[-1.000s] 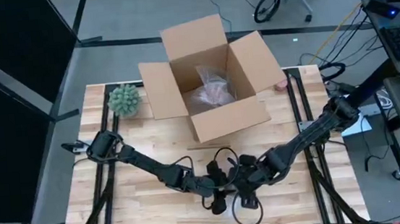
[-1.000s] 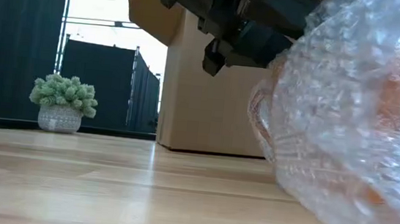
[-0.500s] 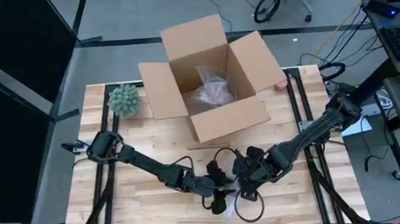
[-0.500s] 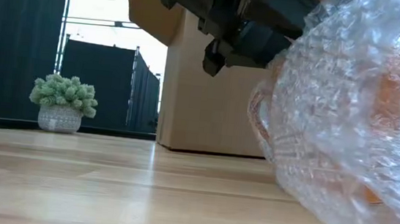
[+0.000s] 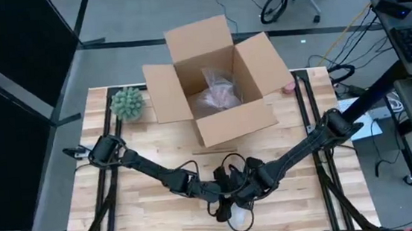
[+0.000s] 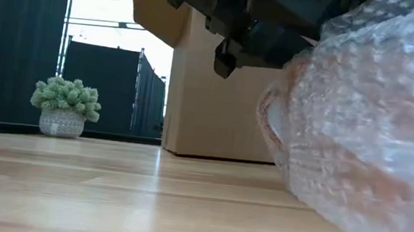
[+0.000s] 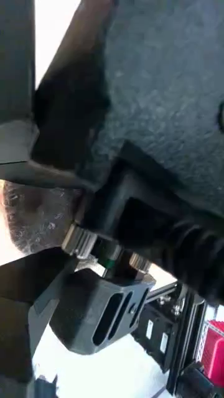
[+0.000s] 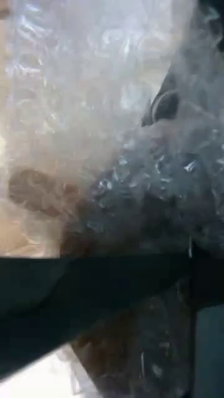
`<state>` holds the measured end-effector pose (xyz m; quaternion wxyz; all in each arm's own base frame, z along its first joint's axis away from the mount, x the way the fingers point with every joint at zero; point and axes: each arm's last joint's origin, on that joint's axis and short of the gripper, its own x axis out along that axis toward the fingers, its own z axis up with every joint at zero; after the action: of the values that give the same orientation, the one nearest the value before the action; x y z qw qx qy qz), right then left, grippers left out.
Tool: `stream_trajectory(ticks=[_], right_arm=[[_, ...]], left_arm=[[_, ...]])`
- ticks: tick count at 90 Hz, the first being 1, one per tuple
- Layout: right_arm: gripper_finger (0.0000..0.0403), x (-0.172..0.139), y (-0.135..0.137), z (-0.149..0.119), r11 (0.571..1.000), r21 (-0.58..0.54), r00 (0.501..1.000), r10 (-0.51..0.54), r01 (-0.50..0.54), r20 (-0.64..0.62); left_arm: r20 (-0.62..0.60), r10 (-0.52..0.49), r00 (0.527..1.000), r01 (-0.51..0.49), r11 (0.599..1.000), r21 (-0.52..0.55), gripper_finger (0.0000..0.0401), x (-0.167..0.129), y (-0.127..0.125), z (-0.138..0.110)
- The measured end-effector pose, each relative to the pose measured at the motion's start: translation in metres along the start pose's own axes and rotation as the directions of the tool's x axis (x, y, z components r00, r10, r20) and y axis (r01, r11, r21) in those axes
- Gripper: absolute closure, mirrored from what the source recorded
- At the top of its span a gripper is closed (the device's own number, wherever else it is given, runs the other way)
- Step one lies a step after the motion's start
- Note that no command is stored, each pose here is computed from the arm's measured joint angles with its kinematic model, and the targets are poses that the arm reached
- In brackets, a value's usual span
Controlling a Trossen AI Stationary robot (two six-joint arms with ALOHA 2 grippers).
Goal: Wrap mug
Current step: Wrap the orange mug with the left bubble wrap, then put the wrapped orange mug into the box
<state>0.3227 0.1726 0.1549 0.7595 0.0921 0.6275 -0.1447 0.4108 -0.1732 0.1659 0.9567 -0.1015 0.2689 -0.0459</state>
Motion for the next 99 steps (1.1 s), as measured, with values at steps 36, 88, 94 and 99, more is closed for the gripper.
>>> stream_trajectory(ticks=[36, 88, 94, 99], right_arm=[[0.0301, 0.003, 0.005, -0.001, 0.991, -0.102, 0.996, 0.08, -0.083, -0.03], [0.0376, -0.057, 0.009, -0.024, 0.924, -0.345, 0.979, 0.195, -0.163, 0.062], [0.0376, -0.083, 0.006, -0.026, 0.9, -0.391, 0.957, 0.26, -0.192, 0.127], [0.0377, -0.098, 0.002, -0.027, 0.881, -0.433, 0.943, 0.287, -0.191, 0.168]], left_arm=[[-0.028, -0.032, 0.999, 0.032, 0.999, 0.014, 0.0251, -0.029, -0.015, 0.013], [-0.147, 0.202, 0.968, -0.197, 0.979, 0.052, 0.0251, -0.113, -0.043, 0.016], [-0.142, 0.203, 0.969, -0.197, 0.979, 0.056, 0.0251, -0.121, -0.046, 0.018], [-0.144, 0.197, 0.97, -0.19, 0.98, 0.062, 0.0251, -0.128, -0.048, 0.019]])
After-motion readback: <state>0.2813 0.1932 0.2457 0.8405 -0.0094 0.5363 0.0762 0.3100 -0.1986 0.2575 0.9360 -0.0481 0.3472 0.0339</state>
